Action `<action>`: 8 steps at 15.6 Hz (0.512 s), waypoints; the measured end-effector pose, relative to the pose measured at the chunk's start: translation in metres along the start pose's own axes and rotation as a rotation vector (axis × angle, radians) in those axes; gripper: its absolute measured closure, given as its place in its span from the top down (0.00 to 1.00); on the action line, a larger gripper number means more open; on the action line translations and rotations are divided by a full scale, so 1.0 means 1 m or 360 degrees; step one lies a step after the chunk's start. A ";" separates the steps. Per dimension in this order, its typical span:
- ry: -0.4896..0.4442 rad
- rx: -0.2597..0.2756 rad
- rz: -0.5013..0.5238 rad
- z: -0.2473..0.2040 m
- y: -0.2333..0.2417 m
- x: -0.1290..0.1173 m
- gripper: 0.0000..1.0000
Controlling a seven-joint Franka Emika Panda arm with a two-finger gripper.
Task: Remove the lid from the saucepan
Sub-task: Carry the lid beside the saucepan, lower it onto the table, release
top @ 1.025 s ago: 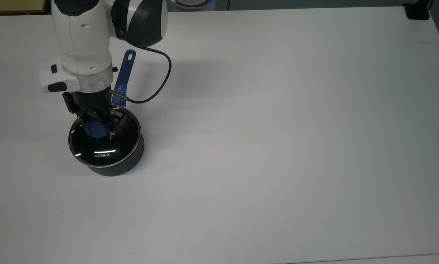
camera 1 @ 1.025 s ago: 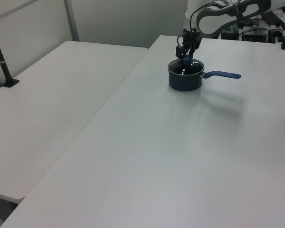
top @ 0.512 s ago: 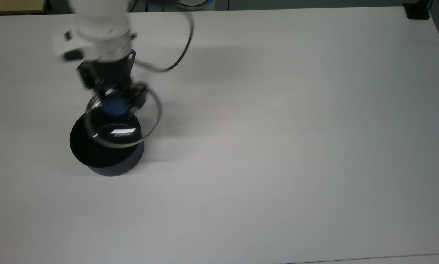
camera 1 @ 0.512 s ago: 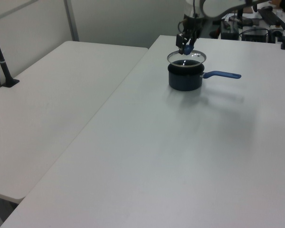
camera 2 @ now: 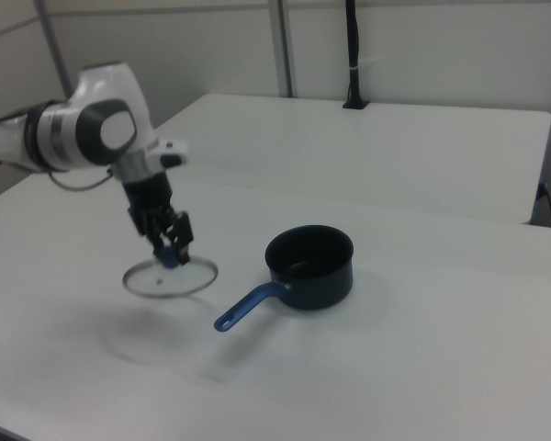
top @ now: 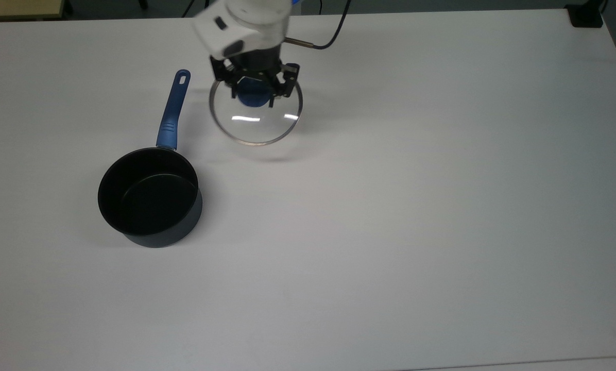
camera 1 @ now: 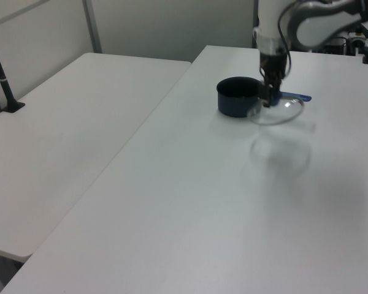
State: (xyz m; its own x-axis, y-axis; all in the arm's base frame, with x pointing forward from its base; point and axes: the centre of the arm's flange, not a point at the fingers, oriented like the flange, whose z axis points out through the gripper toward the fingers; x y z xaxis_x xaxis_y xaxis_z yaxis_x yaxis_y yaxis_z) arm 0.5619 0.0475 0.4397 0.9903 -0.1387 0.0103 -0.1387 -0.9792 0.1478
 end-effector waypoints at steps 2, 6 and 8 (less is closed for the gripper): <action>-0.0075 -0.0039 -0.0044 0.028 -0.007 -0.017 0.67; -0.0062 -0.0022 -0.0069 0.064 -0.012 -0.028 0.67; -0.0063 -0.0030 -0.0066 0.077 -0.015 -0.029 0.67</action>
State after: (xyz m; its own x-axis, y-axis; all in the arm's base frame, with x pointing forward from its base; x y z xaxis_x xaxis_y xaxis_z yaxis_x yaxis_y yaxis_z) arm 0.5349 0.0548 0.3613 0.9939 -0.1044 -0.0352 -0.0972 -0.9814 0.1657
